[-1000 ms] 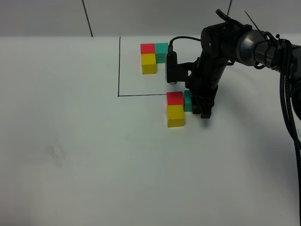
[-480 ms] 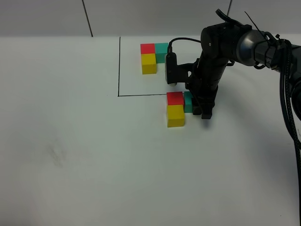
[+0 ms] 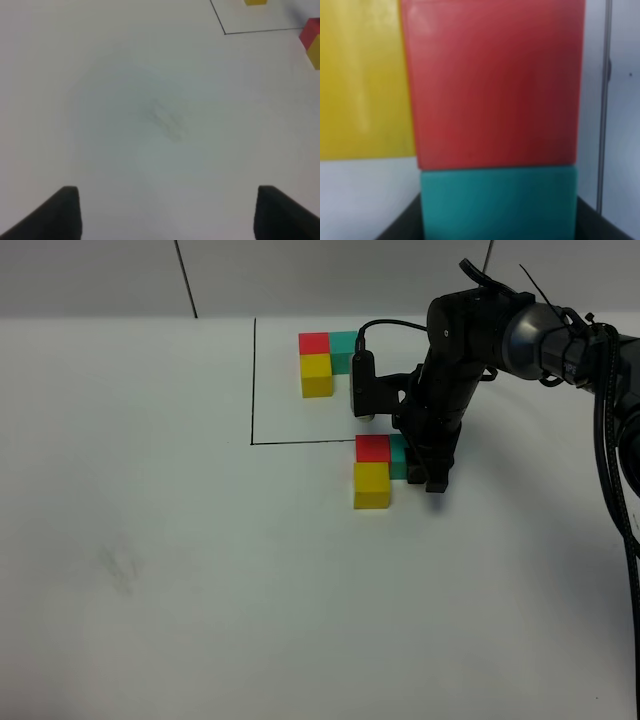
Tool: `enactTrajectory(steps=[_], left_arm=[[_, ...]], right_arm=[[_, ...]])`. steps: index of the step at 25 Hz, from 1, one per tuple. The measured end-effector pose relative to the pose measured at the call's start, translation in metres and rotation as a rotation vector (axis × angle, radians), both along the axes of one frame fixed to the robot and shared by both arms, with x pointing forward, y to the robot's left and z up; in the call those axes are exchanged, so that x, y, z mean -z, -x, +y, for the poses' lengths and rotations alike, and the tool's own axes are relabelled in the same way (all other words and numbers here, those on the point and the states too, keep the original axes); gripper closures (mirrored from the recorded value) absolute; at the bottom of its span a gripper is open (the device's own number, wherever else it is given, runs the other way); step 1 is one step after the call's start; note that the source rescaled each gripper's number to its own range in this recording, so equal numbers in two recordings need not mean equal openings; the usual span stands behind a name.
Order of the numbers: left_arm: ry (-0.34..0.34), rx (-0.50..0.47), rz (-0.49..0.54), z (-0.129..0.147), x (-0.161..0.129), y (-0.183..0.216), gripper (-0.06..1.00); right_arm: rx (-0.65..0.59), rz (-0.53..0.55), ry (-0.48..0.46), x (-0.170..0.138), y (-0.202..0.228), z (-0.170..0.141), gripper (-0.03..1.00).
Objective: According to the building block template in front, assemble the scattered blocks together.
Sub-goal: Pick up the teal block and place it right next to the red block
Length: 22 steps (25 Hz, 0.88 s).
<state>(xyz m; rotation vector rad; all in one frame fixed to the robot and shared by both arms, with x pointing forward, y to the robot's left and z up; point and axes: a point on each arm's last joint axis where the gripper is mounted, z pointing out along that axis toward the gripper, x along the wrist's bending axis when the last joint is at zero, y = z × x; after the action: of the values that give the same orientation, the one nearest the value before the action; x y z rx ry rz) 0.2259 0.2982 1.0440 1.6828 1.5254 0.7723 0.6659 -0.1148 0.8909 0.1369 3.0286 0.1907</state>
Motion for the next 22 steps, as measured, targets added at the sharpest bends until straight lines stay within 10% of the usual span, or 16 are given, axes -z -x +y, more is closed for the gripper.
enactTrajectory(steps=[22], left_arm=[[0.000, 0.000, 0.000, 0.0000, 0.0000, 0.0000, 0.37]], right_arm=[[-0.039, -0.004, 0.002, -0.0002, 0.0000, 0.0002, 0.96]])
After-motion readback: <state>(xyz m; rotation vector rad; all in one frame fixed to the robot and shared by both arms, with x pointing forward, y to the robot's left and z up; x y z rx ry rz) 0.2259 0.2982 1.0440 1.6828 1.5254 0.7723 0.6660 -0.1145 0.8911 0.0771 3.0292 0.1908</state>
